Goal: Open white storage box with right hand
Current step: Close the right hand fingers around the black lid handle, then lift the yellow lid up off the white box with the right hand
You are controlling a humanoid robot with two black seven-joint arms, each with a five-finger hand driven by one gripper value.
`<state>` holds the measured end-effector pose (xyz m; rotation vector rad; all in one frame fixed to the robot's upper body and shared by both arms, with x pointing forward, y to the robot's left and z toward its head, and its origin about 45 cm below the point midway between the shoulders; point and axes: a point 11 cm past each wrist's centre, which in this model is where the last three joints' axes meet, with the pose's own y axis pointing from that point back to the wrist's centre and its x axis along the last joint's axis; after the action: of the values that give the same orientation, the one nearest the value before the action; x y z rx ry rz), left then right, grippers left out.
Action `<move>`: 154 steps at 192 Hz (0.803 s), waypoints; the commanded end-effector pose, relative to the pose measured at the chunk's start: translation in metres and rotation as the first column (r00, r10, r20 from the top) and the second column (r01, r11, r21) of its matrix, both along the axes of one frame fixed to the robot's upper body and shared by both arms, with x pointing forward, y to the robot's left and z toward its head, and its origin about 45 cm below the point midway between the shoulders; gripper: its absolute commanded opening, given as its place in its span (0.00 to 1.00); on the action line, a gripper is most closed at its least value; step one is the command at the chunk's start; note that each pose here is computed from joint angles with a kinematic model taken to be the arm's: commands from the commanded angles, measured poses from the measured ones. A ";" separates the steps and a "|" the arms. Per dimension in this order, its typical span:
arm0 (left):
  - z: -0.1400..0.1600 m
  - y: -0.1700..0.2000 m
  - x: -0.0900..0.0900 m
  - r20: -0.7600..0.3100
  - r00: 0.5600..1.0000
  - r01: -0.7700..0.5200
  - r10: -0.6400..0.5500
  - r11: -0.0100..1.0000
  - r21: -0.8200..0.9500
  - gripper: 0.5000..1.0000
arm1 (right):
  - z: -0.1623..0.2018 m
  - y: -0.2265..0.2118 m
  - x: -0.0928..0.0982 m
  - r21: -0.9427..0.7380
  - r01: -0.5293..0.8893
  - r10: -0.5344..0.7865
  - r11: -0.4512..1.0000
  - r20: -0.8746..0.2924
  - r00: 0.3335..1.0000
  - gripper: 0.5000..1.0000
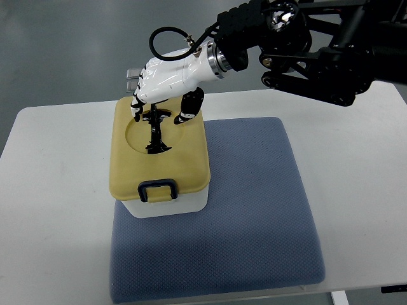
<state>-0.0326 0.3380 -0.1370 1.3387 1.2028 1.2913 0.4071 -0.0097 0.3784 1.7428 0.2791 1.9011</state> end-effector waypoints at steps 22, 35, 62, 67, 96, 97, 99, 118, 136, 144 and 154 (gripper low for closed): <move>0.000 0.000 0.000 0.000 1.000 0.000 0.000 1.000 -0.001 1.00 | -0.004 0.007 0.001 -0.005 0.005 -0.005 1.000 0.007 1.000 0.45; 0.000 0.000 0.000 0.000 1.000 0.000 0.000 1.000 -0.001 1.00 | -0.008 0.008 0.001 -0.022 0.002 -0.001 1.000 0.012 1.000 0.43; 0.000 0.000 0.001 0.001 1.000 0.000 0.000 1.000 0.001 1.00 | -0.009 0.007 0.003 -0.023 0.005 -0.005 1.000 0.018 1.000 0.40; 0.000 0.000 0.000 0.000 1.000 0.000 0.000 1.000 -0.001 1.00 | -0.010 0.006 0.003 -0.025 0.006 -0.006 1.000 0.019 1.000 0.39; 0.000 0.000 0.001 0.001 1.000 0.000 0.000 1.000 0.001 1.00 | -0.011 0.006 0.004 -0.029 0.010 -0.009 1.000 0.020 1.000 0.30; 0.000 0.000 0.001 0.001 1.000 0.000 0.000 1.000 0.001 1.00 | -0.011 0.006 0.004 -0.029 0.010 -0.009 1.000 0.020 1.000 0.30; 0.000 0.000 0.000 0.000 1.000 0.000 0.000 1.000 0.001 1.00 | -0.011 0.005 0.005 -0.030 0.011 -0.011 0.999 0.020 1.000 0.30; 0.000 0.000 0.001 0.001 1.000 0.000 0.000 1.000 -0.001 1.00 | -0.011 0.005 0.005 -0.030 0.011 -0.010 0.999 0.022 1.000 0.24; 0.000 0.000 0.001 0.001 1.000 0.000 0.000 1.000 -0.001 1.00 | -0.011 0.006 0.004 -0.032 0.008 -0.007 0.999 0.022 1.000 0.22; 0.000 0.000 0.000 0.000 1.000 0.000 0.000 1.000 0.001 1.00 | -0.010 0.005 0.005 -0.032 0.009 -0.009 0.999 0.022 1.000 0.21; 0.000 0.000 0.000 0.000 1.000 0.000 0.000 1.000 0.001 1.00 | -0.011 0.006 0.004 -0.033 0.008 -0.007 0.999 0.023 1.000 0.18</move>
<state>-0.0325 0.3380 -0.1370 1.3387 1.2026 1.2915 0.4119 -0.0044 0.3676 1.6986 0.2909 1.8978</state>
